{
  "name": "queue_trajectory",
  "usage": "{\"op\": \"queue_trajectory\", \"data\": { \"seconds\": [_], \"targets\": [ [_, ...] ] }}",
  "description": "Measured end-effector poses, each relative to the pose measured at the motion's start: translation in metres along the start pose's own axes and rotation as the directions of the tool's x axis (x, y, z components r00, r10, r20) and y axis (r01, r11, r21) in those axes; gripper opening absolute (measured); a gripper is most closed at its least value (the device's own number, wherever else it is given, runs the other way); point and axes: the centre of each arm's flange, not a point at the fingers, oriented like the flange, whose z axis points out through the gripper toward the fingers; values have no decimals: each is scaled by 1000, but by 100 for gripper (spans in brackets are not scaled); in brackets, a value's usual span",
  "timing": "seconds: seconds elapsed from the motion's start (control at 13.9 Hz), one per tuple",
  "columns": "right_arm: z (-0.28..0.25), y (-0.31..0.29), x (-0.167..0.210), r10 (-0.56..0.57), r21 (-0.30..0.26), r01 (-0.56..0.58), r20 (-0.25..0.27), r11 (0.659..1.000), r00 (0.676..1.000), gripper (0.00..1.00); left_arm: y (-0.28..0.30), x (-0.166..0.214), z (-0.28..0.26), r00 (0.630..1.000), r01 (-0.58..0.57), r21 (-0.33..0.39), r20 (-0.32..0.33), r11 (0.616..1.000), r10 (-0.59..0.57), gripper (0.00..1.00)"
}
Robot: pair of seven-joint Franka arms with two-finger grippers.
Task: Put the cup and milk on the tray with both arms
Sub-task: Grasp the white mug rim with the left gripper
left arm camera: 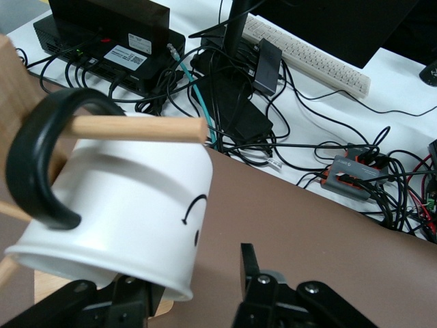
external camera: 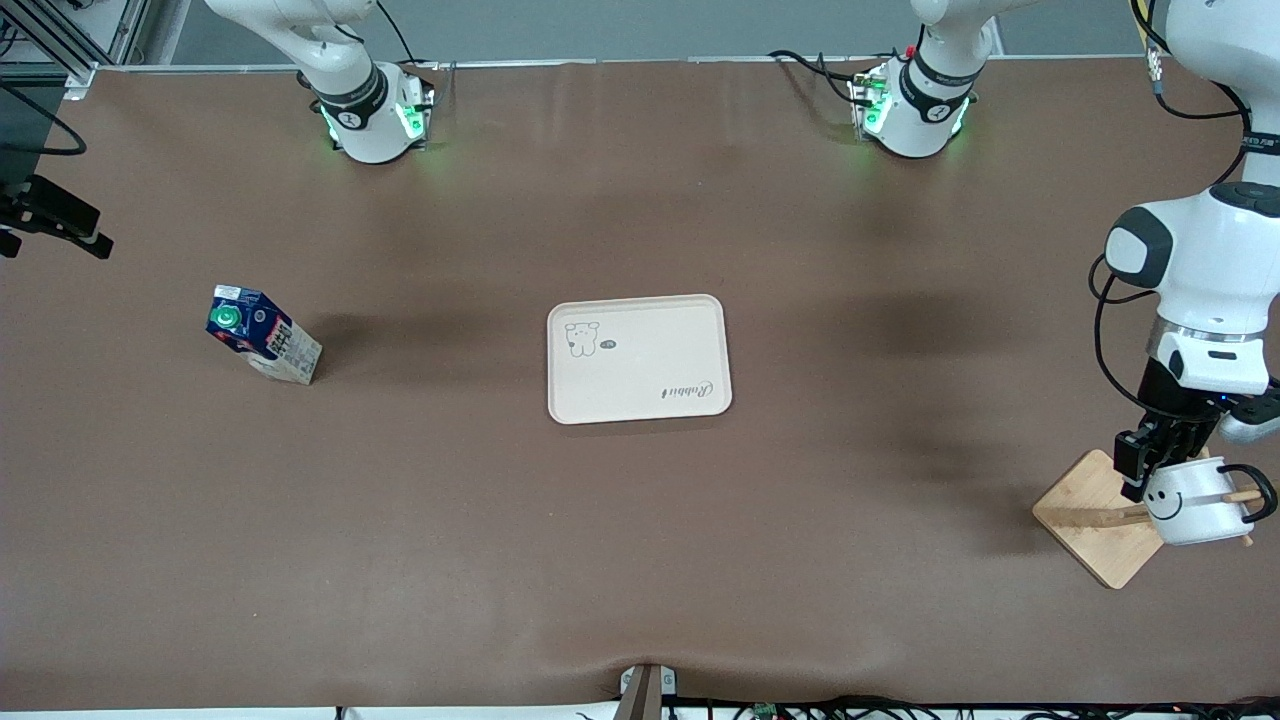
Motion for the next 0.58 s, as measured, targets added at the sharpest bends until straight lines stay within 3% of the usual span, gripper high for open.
{"op": "queue_trajectory", "data": {
  "seconds": [0.14, 0.5, 0.58],
  "targets": [
    [0, 0, 0, 0, 0, 0, 0, 1000, 1000, 100, 3, -1, 1, 1000, -14, -3, 2, 1000, 14, 37],
    [0, 0, 0, 0, 0, 0, 1, 1000, 1000, 100, 3, -2, 3, 998, -59, -3, 5, 998, 59, 28],
    [0, 0, 0, 0, 0, 0, 1, 1000, 1000, 100, 2, -2, 3, 998, -63, -3, 5, 998, 63, 20]
  ]
}}
